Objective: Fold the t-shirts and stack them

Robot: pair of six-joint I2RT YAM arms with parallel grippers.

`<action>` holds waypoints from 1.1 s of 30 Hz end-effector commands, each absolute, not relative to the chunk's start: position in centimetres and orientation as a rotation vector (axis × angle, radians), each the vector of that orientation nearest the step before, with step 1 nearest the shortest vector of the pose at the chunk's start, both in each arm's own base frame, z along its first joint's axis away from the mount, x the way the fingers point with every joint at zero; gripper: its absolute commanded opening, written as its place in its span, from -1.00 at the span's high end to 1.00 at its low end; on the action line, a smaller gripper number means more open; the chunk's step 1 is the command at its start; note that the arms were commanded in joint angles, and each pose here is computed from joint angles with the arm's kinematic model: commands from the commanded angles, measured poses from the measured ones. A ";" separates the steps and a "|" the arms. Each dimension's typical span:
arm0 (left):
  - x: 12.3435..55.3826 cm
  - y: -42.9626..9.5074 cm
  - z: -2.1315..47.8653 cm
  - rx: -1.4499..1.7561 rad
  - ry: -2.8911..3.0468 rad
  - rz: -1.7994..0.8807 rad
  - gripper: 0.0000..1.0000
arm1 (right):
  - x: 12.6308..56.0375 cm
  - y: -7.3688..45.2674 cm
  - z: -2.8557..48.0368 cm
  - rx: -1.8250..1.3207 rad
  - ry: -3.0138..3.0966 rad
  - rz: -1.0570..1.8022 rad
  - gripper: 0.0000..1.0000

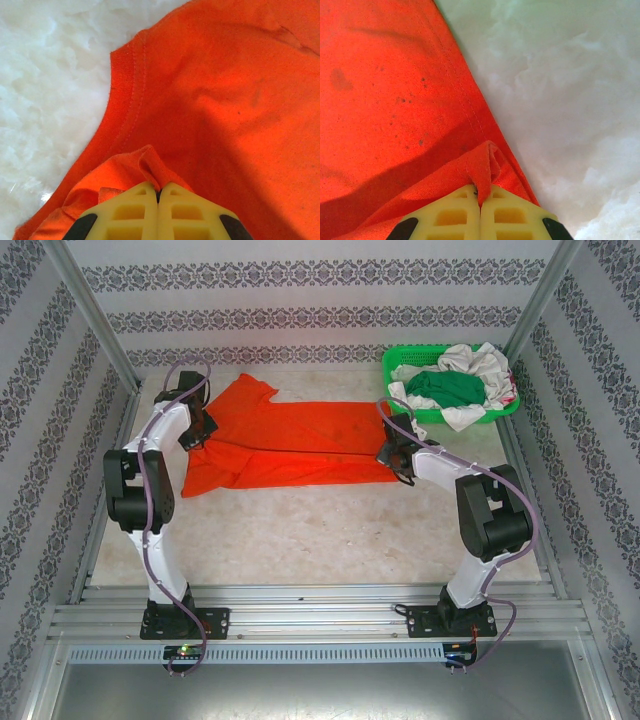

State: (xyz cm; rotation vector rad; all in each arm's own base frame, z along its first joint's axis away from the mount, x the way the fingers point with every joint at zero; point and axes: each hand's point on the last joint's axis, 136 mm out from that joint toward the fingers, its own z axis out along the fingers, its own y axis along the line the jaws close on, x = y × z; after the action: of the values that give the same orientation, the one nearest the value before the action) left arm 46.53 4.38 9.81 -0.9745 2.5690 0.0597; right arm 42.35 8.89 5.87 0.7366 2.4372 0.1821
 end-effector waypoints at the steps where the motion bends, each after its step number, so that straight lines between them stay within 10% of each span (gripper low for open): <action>1: 47.3 4.0 10.0 -0.950 2.575 0.045 0.97 | 41.9 7.6 5.1 0.785 2.432 0.119 1.00; 5: 47.4 3.9 9.9 -0.945 2.581 0.041 0.93 | 42.3 8.0 5.0 0.773 2.431 0.146 0.95; 13: 47.7 3.0 11.8 -0.912 2.532 -0.060 0.36 | 42.9 9.2 9.8 0.640 2.299 0.267 -0.27; 21: 43.9 3.1 14.4 -0.917 2.438 -0.088 -0.97 | 40.7 13.7 12.0 0.368 2.294 0.231 -0.44; 26: 38.2 3.8 12.5 -1.033 2.423 -0.034 -0.97 | 39.5 19.4 10.3 0.208 2.386 0.354 -0.36; 33: 31.4 4.3 8.4 -1.224 2.395 -0.015 -0.31 | 37.8 22.5 5.8 0.199 2.536 0.401 -0.14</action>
State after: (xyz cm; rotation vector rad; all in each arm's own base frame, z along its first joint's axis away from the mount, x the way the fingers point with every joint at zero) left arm 31.90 3.75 8.63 -1.1328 2.4787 -0.0031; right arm 38.00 21.84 6.73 0.1724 2.4874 0.3709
